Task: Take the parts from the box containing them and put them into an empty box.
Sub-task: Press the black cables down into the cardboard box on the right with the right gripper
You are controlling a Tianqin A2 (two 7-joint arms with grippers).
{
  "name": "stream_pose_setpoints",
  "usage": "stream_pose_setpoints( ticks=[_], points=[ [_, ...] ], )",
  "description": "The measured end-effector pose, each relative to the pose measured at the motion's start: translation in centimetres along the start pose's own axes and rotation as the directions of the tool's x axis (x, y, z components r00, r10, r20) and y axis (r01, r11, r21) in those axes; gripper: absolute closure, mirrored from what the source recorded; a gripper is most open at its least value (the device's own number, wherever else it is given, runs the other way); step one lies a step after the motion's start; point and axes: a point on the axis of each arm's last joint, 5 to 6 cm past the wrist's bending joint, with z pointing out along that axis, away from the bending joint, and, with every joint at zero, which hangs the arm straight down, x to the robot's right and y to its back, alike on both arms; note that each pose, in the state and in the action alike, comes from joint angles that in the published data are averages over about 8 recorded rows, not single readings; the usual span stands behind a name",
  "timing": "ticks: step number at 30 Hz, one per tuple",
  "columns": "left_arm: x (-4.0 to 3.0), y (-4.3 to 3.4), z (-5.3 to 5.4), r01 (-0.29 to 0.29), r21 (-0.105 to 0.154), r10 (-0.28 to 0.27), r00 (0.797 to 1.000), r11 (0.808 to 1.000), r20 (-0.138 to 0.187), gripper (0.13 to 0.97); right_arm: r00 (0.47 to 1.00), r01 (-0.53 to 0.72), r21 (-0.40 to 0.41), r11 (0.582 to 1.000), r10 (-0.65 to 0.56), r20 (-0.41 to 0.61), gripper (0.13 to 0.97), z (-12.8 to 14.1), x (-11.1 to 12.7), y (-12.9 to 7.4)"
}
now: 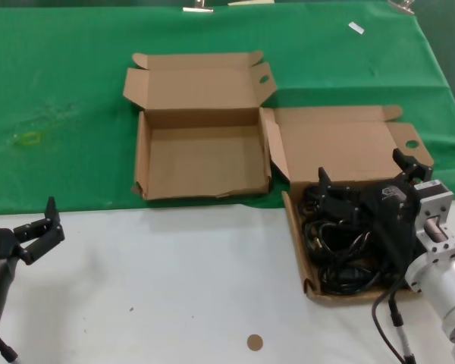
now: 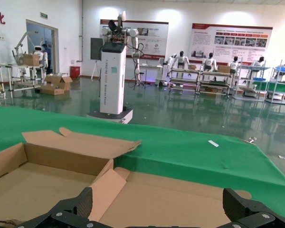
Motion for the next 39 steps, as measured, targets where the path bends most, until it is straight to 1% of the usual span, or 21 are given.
stream_pose_setpoints(
  ticks=[39],
  points=[
    [0.00,0.00,0.00,0.000,0.000,0.000,1.000,1.000,0.000,0.132,1.000,0.000,0.000,1.000,0.000,0.000,0.130,0.00,0.00,0.00]
  ],
)
